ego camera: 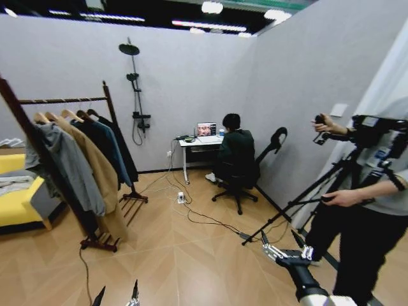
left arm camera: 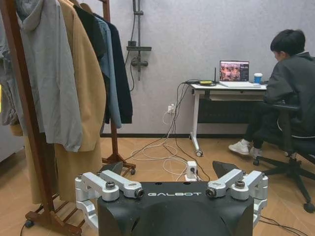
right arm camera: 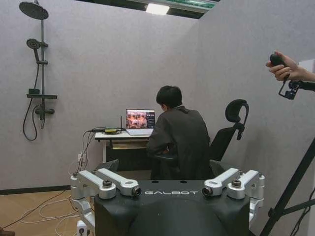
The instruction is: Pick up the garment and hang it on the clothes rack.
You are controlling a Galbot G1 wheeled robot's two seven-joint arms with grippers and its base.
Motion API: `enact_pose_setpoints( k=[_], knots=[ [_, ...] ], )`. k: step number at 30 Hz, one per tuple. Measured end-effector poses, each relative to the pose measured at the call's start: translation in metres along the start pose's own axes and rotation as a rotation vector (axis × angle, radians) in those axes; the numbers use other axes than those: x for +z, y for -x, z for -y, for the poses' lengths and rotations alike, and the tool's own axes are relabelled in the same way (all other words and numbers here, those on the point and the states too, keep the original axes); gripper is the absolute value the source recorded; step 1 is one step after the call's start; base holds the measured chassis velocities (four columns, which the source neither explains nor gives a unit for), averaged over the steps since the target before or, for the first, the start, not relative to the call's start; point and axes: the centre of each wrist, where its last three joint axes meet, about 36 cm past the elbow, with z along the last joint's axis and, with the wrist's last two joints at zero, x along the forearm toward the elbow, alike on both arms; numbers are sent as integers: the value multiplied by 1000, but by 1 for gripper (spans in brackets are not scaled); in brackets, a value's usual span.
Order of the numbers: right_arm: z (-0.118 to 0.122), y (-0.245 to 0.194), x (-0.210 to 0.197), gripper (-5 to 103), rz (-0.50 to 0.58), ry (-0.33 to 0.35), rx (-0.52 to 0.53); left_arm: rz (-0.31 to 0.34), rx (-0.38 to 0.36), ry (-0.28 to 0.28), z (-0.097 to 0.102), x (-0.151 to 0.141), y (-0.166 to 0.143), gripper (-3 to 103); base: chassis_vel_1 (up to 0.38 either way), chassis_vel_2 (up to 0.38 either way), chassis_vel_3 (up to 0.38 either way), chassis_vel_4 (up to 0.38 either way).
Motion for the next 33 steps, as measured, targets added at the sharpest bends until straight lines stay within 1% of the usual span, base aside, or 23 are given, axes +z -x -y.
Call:
enact_pose_setpoints(
  k=[24,33],
  knots=[
    [0,0,0,100,0,0,0,0,0,0,0,0,0,100,-6,9,11,-7],
    [0,0,0,100,0,0,0,0,0,0,0,0,0,100,24,18,-36,-26]
  ],
)
